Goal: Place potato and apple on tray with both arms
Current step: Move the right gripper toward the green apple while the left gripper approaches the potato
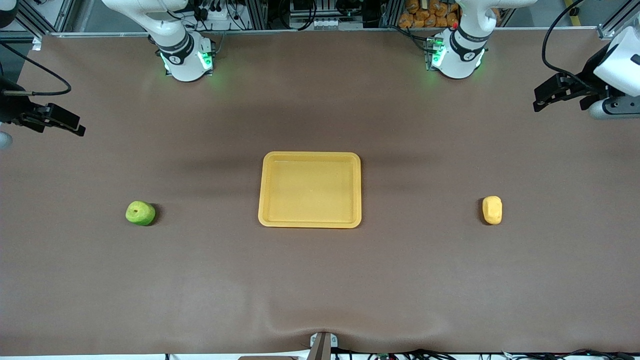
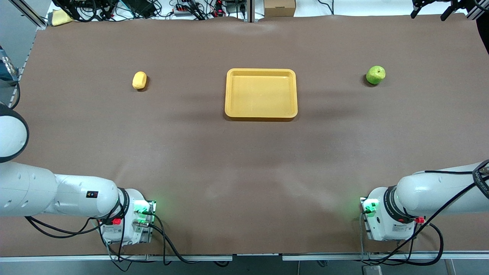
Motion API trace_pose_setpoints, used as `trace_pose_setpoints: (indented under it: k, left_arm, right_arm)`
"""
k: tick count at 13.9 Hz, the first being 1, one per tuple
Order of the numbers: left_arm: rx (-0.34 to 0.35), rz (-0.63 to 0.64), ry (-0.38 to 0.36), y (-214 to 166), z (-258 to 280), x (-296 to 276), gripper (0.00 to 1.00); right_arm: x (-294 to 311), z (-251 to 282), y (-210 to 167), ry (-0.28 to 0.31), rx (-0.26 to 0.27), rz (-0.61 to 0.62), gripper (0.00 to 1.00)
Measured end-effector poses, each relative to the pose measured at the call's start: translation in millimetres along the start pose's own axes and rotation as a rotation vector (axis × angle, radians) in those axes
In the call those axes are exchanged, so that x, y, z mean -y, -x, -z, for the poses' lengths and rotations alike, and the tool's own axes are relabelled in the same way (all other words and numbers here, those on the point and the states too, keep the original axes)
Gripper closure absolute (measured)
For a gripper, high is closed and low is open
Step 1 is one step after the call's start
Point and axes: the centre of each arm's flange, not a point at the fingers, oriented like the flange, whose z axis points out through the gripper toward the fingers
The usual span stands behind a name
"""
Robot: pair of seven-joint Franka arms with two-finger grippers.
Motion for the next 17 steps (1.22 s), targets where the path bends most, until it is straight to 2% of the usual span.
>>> trace_pose_setpoints:
  k: [11, 17]
  left_arm:
    - [-0.001, 0.004, 0.001, -1.2, 0.2, 2.1, 0.0]
    - [0.038, 0.044, 0.0, -13.7, -19.1, 23.6, 0.0]
  right_arm:
    - [0.6, -12.6, -8.1, 0.003, 0.024, -0.001, 0.0]
    - [8.9, -67.9, -53.4, 0.019, 0.113, 0.003, 0.0]
